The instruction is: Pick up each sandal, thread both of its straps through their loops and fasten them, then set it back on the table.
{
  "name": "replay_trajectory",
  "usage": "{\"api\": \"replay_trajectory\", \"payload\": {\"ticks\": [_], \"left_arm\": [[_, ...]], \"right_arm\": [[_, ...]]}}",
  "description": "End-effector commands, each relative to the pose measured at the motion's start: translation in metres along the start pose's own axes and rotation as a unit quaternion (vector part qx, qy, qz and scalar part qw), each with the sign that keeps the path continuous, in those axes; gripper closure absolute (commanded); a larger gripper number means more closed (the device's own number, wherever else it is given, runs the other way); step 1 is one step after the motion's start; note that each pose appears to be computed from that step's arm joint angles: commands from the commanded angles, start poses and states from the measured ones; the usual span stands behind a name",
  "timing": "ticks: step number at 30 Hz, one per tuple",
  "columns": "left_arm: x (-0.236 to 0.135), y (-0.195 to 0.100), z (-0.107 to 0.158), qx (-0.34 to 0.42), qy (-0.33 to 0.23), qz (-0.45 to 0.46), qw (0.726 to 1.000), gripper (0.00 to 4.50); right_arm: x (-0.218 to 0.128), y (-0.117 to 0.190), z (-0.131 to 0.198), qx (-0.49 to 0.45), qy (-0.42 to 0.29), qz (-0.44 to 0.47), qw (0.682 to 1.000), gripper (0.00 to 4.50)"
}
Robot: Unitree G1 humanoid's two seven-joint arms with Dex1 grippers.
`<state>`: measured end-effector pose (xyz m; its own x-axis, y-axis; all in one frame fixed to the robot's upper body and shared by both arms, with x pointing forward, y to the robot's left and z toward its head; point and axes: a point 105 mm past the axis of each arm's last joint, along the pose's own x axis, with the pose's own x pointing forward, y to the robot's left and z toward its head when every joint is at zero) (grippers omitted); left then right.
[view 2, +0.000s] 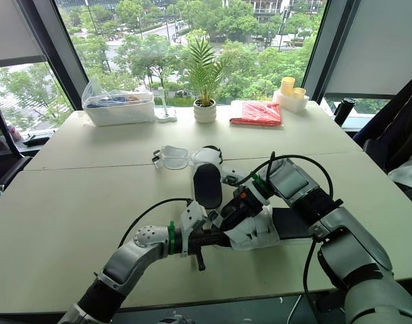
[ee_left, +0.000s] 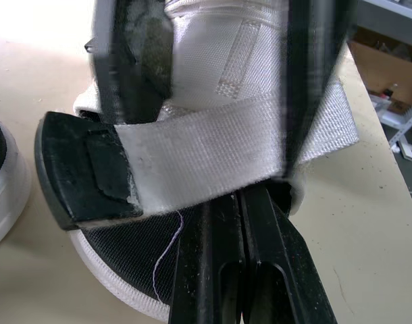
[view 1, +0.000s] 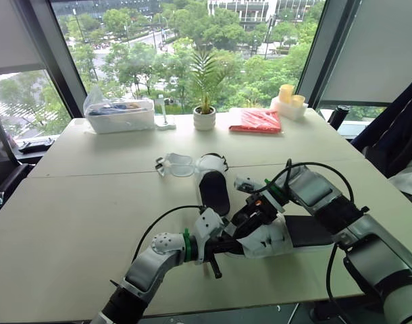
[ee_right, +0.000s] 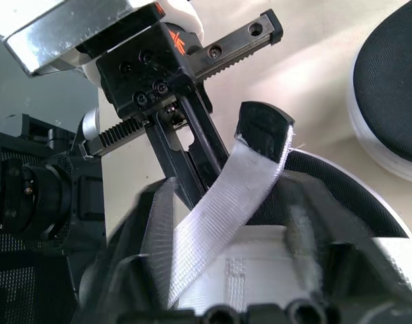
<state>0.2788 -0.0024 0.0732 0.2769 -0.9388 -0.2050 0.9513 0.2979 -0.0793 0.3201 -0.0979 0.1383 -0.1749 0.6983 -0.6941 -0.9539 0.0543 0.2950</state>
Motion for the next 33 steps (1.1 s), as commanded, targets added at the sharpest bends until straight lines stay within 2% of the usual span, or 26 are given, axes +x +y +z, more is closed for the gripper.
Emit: {"api": "replay_trajectory", "payload": {"ticks": [1, 2, 11, 16, 21, 33], "left_arm": [[0.001, -0.005, -0.019, -0.021, 0.032, -0.006, 0.999, 4.5], [0.001, -0.005, -0.019, -0.021, 0.032, -0.006, 0.999, 4.5], [0.001, -0.007, -0.02, -0.023, 0.034, -0.009, 0.999, 4.5], [0.001, -0.007, -0.02, -0.023, 0.034, -0.011, 0.999, 4.5], [0.001, -0.008, -0.02, -0.019, 0.038, -0.02, 0.999, 4.5], [0.001, -0.013, -0.023, -0.015, 0.054, -0.053, 0.997, 4.5]], "right_arm": [[-0.001, 0.003, 0.008, -0.017, -0.005, 0.004, 1.0, 4.2], [-0.002, 0.003, 0.009, -0.018, -0.008, 0.003, 1.0, 4.44], [-0.039, 0.018, 0.031, -0.015, -0.075, -0.018, 0.997, 4.44], [-0.056, 0.025, 0.033, -0.004, -0.114, -0.042, 0.993, 4.44], [-0.064, 0.014, 0.028, 0.021, -0.147, -0.088, 0.985, 4.44], [-0.078, -0.022, 0.009, 0.065, -0.172, -0.161, 0.97, 4.44]]}}
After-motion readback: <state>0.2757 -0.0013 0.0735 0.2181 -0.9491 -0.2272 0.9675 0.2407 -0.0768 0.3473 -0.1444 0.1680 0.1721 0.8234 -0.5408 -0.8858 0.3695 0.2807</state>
